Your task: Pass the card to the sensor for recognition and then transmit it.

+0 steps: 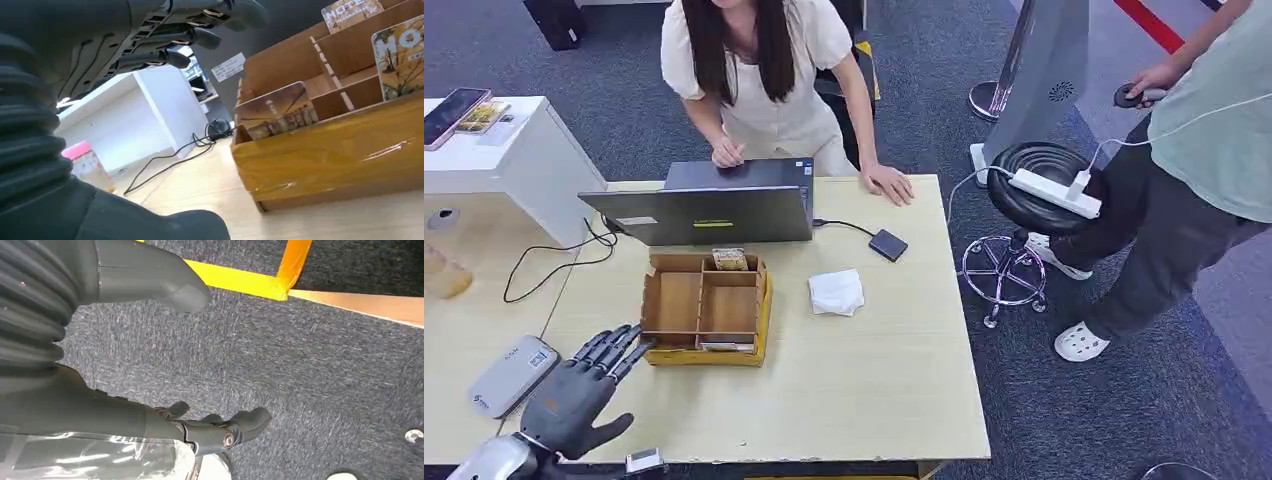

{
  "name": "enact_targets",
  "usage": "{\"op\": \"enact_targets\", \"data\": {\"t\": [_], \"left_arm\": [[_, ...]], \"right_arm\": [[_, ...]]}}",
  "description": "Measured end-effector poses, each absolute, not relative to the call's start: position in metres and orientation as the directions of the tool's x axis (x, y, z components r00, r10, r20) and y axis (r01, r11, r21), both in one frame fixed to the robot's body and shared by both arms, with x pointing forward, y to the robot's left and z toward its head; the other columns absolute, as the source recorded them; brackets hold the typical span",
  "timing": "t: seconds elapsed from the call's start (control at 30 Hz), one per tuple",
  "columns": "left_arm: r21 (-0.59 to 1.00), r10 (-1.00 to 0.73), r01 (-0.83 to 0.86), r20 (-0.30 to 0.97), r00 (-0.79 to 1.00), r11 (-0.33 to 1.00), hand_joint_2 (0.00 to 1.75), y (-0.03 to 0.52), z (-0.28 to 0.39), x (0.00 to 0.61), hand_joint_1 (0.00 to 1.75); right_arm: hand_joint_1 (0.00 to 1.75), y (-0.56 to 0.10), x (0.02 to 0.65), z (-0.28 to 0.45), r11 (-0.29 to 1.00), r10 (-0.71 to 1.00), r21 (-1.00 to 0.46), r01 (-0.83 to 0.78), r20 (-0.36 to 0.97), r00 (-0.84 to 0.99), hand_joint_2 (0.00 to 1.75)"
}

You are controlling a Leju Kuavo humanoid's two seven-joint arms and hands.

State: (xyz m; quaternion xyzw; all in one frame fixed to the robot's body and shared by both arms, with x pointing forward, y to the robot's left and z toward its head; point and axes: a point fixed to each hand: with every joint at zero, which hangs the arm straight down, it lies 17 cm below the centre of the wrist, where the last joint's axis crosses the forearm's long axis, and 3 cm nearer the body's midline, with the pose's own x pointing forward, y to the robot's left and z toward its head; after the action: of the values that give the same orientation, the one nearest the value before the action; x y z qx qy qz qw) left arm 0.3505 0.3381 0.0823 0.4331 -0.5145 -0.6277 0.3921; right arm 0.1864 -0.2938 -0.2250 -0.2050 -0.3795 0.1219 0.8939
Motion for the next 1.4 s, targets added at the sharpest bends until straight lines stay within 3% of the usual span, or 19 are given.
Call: {"op": "enact_targets", "data": {"t": [0.33, 1.4], "left_arm": [[0.992, -0.947, 0.06, -0.089, -0.309, -0.113, 1.75, 0.319, 0.072, 0.356, 0.0], [0.991, -0.968, -0.006, -0.135, -0.213, -0.137, 1.75, 0.306, 0.075, 0.388, 0.0]], "right_arm": [[0.0, -0.296, 0.185, -0.226, 0.885, 0.369, -0.461, -0.057, 0.623, 0.69, 1.75], [0.0, -0.299, 0.186, -0.225, 0.885, 0.362, -0.464, -0.043, 0.627, 0.69, 1.75]]}}
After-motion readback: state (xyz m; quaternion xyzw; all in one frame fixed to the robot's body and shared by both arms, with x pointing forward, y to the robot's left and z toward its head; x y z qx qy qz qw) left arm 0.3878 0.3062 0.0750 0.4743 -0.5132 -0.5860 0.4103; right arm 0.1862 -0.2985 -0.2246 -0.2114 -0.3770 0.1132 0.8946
